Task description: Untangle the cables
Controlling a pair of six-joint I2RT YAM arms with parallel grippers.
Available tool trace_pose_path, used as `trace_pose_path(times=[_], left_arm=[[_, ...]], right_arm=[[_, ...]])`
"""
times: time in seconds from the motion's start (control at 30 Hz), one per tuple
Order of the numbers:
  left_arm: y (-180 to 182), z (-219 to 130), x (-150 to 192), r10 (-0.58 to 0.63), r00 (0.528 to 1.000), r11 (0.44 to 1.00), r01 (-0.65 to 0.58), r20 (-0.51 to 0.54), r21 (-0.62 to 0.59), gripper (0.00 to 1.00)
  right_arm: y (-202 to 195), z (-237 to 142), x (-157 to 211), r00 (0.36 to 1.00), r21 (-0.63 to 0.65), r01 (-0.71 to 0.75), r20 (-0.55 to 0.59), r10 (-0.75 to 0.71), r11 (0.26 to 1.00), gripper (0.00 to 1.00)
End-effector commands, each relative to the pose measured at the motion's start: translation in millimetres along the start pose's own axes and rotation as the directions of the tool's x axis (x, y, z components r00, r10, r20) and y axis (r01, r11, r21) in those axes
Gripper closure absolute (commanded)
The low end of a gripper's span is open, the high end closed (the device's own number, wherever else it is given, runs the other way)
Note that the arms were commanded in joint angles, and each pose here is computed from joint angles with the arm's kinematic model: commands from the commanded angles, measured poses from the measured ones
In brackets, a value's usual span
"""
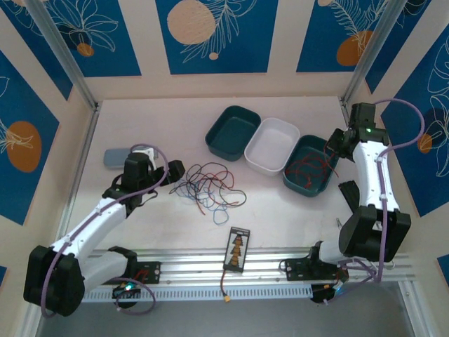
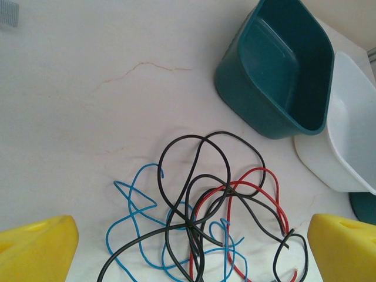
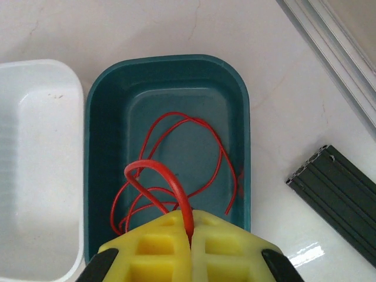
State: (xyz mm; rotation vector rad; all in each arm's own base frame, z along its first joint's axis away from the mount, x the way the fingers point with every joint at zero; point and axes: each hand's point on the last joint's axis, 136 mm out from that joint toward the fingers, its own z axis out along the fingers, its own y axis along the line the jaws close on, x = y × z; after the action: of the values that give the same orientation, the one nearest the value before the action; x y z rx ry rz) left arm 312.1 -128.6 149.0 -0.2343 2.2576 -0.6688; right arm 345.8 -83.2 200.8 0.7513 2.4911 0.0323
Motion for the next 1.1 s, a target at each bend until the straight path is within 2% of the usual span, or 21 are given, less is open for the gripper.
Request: trace_pose_path(times=[0.0,0.13,0.57,0.87,1.07], left_arm=[[-3,3,-1,-0.002,1.0,1.0,0.002,0.004,0.019,0.0],[-2,4,1,-0.003,1.0,1.0,0.003,-0.001,0.016,0.0],[3,4,7,-0.013,1.0,1.0,0.013,-0.004,0.005,0.0],[7,-7,6,-0.005,1.0,1.0,0.005,0.017,-0.018,0.0],[9,-8,5,-0.003,1.0,1.0,0.004,0.022,-0.027,0.0]], right_arm=[[-2,15,-4,0.999,0.043,0.046,0.008,-0.046,0.998,0.99],[1,34,-3,0.996,0.073,0.085,-0.014,-0.084,0.994,0.97],[48,86,5,0.985,-0.023,0.145,-0.086,-0.146,0.989,0.93],[31,122,20,0.979,0.047,0.105,-0.182,-0.095,0.993,0.89],[23,124,25,0.977,0.06,0.097,-0.197,-0.083,0.994,0.78]])
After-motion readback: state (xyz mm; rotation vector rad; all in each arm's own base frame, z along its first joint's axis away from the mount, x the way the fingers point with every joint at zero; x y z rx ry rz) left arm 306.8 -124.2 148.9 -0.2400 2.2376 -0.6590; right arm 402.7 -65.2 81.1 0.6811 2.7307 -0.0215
